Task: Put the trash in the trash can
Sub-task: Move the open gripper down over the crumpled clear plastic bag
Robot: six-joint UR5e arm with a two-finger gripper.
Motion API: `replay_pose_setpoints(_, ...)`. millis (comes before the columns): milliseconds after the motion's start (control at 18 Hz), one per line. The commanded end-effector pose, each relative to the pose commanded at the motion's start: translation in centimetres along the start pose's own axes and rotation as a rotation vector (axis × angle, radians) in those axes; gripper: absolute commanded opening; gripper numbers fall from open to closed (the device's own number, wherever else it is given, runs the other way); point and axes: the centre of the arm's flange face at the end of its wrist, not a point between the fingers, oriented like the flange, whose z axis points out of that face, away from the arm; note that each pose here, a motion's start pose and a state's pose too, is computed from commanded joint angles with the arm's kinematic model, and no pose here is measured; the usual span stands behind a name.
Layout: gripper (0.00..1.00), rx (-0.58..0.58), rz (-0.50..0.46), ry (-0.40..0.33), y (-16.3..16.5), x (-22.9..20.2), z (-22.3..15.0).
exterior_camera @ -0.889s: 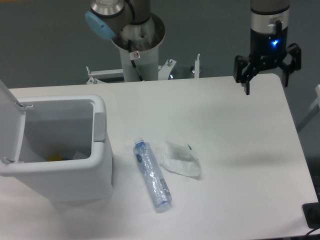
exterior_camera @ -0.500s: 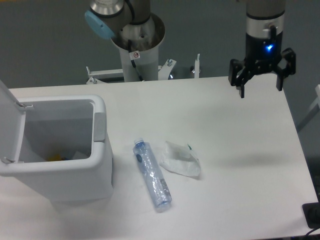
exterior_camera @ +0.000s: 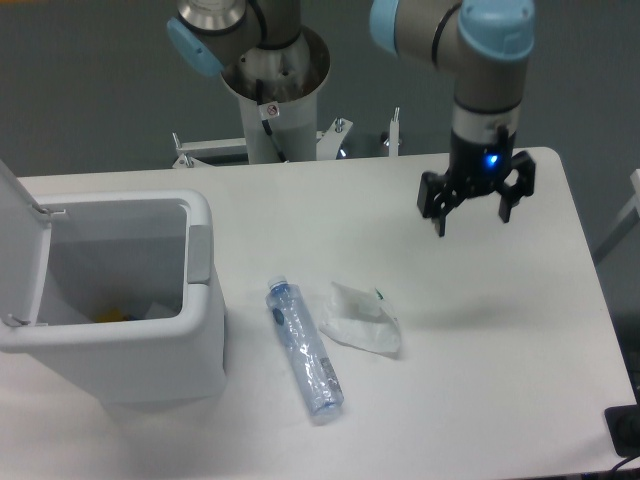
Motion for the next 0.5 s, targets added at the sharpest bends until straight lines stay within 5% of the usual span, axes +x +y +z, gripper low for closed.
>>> replay_pose_setpoints(167,1.00,-0.047,-0.077,0.029,-0.3,2.1,3.4)
replay_pose_setpoints(500,1.00,-0.029,0.019,0.000,-1.4,6.2,10.4)
